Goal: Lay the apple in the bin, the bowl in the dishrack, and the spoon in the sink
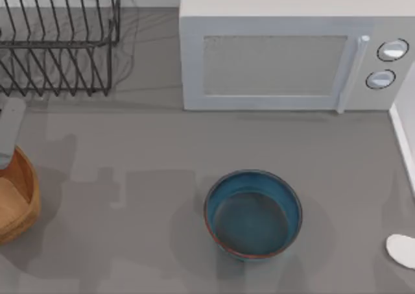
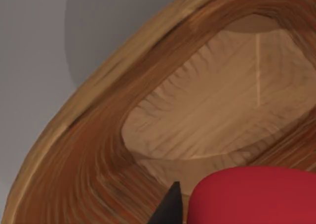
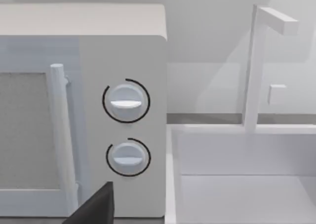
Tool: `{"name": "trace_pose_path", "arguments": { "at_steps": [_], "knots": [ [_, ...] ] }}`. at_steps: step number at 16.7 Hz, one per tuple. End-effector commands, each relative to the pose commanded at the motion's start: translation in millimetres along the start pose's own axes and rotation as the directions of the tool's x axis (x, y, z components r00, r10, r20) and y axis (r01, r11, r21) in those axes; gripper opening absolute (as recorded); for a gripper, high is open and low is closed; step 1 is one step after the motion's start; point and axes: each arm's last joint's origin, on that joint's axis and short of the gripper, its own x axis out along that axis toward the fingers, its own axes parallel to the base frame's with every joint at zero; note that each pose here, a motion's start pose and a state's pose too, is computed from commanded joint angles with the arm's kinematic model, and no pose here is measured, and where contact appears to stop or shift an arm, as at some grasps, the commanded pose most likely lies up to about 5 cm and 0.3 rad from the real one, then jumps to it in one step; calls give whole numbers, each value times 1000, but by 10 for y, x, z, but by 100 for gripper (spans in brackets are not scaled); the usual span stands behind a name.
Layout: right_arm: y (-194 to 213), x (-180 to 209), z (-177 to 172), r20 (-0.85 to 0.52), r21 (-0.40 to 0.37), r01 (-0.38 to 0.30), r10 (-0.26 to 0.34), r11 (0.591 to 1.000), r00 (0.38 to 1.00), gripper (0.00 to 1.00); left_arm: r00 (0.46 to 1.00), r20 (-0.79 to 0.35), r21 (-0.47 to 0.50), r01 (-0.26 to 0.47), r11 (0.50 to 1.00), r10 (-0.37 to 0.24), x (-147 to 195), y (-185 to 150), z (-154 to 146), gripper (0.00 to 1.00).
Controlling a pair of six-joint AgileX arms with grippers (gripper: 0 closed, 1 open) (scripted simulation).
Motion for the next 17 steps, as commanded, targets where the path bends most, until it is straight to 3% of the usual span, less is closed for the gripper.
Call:
{"name": "trace_pose_path", "arguments": {
  "at_steps": [10, 17],
  "knots": [
    [0, 0, 0, 0, 0, 0, 0, 1000, 1000, 100, 1000, 0, 0, 0, 1000, 0, 0, 0, 0, 98],
    [0, 0, 0, 0, 0, 0, 0, 1000, 1000, 100, 1000, 0, 0, 0, 1000, 0, 0, 0, 0, 100]
  ]
}}
